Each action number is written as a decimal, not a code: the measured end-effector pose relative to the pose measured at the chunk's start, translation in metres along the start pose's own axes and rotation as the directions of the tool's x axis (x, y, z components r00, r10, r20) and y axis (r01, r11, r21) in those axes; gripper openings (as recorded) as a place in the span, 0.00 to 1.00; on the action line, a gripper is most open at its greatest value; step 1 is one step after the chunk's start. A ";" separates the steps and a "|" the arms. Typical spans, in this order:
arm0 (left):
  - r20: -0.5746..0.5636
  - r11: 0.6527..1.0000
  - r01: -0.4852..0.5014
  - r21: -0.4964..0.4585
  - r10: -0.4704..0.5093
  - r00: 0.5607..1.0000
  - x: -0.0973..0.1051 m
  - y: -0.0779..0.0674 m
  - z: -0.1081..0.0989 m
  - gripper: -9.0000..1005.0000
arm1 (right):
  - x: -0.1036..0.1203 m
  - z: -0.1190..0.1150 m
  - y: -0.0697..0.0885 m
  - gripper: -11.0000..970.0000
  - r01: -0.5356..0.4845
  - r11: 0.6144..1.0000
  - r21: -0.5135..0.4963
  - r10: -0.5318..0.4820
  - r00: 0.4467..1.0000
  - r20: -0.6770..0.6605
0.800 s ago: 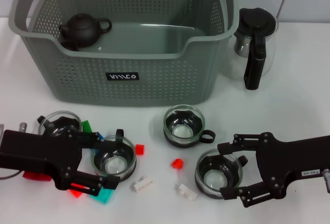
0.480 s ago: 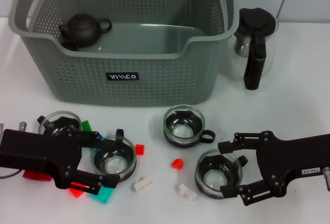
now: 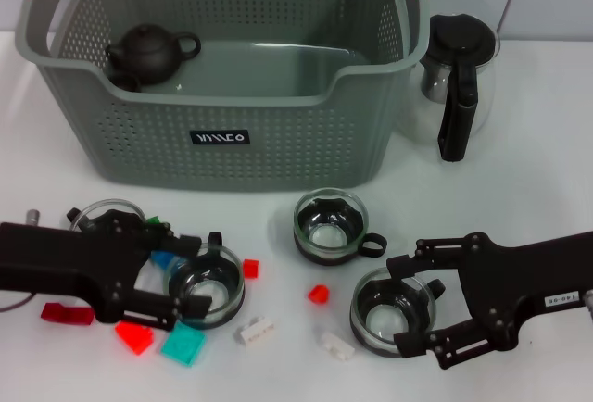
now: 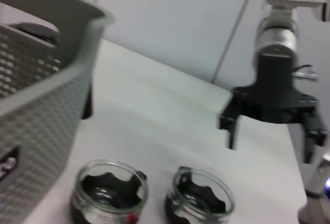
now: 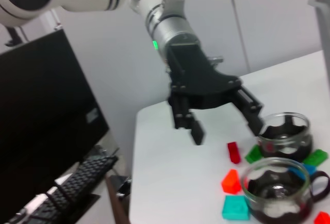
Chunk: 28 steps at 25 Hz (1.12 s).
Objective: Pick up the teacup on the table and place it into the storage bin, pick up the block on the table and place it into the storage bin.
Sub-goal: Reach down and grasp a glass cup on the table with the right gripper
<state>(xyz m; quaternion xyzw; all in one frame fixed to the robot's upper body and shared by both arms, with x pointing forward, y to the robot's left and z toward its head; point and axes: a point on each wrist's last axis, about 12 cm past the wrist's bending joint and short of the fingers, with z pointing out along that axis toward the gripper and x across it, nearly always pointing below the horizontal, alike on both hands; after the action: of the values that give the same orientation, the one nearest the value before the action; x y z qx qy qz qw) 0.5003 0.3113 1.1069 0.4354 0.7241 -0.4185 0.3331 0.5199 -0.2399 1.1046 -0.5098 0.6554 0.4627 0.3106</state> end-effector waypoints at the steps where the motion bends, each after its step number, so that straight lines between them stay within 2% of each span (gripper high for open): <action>1: 0.021 1.000 0.011 -0.021 -0.010 1.000 -0.001 0.002 -0.005 0.86 | -0.011 -0.002 0.000 0.97 -0.022 1.000 -0.019 0.022 1.000 -0.019; 2: 0.021 1.000 0.011 -0.021 -0.010 1.000 -0.001 0.002 -0.005 0.86 | -0.011 -0.002 0.000 0.97 -0.022 1.000 -0.019 0.022 1.000 -0.019; 8: 0.061 0.999 0.004 -0.037 -0.002 0.998 -0.006 0.003 -0.009 0.86 | -0.044 -0.012 -0.004 0.97 -0.105 0.994 -0.043 0.100 0.990 -0.101; 16: 0.087 0.998 0.015 -0.054 -0.010 0.996 -0.005 0.004 -0.009 0.86 | -0.059 -0.016 -0.010 0.97 -0.224 0.971 -0.084 0.213 0.969 -0.127; 21: 0.091 0.998 0.020 -0.064 -0.014 0.996 -0.003 0.005 -0.008 0.86 | -0.063 -0.005 -0.014 0.97 -0.245 0.966 -0.079 0.209 0.926 -0.316; 28: 0.092 0.996 0.025 -0.083 -0.018 0.996 -0.002 0.008 -0.006 0.86 | -0.086 0.009 -0.022 0.96 -0.152 0.988 0.006 0.130 0.823 -0.553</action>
<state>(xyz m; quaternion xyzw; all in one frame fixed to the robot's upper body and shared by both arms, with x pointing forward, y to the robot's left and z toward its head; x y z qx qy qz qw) 0.5071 0.3184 1.1085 0.3935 0.7298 -0.4106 0.3794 0.5653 -0.1995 1.1706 -0.5775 0.7439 0.3304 0.0636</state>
